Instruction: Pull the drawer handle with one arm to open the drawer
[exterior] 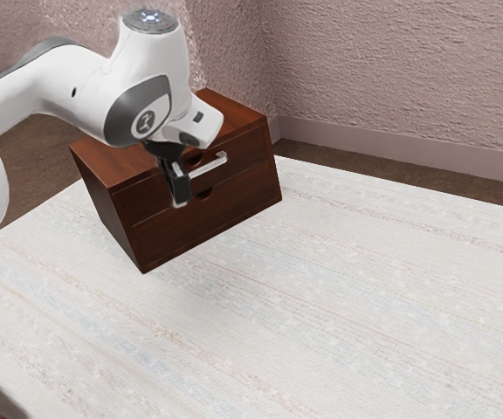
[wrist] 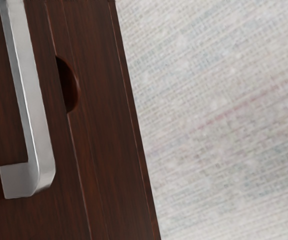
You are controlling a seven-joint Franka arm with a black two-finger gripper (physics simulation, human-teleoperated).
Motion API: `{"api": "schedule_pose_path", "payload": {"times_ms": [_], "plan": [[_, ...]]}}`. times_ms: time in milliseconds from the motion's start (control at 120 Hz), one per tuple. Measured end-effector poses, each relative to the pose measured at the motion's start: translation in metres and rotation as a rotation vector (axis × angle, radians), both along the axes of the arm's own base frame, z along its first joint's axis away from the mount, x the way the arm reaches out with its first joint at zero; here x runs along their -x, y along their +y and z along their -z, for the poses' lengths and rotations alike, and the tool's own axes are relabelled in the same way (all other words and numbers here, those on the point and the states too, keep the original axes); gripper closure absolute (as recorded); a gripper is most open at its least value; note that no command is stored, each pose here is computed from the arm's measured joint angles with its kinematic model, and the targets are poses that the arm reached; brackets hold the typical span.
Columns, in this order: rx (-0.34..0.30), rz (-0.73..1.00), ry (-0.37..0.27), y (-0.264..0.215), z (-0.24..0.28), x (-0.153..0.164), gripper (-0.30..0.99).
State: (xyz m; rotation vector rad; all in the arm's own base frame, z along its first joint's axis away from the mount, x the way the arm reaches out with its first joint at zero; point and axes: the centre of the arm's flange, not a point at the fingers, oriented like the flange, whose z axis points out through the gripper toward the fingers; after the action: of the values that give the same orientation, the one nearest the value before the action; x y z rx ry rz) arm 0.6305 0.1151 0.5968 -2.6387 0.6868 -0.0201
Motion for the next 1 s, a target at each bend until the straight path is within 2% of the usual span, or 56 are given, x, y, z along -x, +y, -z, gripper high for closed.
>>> {"api": "schedule_pose_path", "payload": {"times_ms": [167, 317, 517, 792, 1000], "plan": [[0.007, -0.001, -0.028, 0.002, 0.01, -0.01, 0.0], [-0.022, 0.008, -0.068, 0.003, 0.004, -0.014, 0.0], [-0.021, 0.018, -0.072, 0.002, 0.029, -0.03, 0.0], [-0.024, 0.028, -0.11, 0.002, 0.031, -0.038, 0.0], [-0.025, 0.023, -0.114, 0.008, 0.044, -0.046, 0.0]]}}
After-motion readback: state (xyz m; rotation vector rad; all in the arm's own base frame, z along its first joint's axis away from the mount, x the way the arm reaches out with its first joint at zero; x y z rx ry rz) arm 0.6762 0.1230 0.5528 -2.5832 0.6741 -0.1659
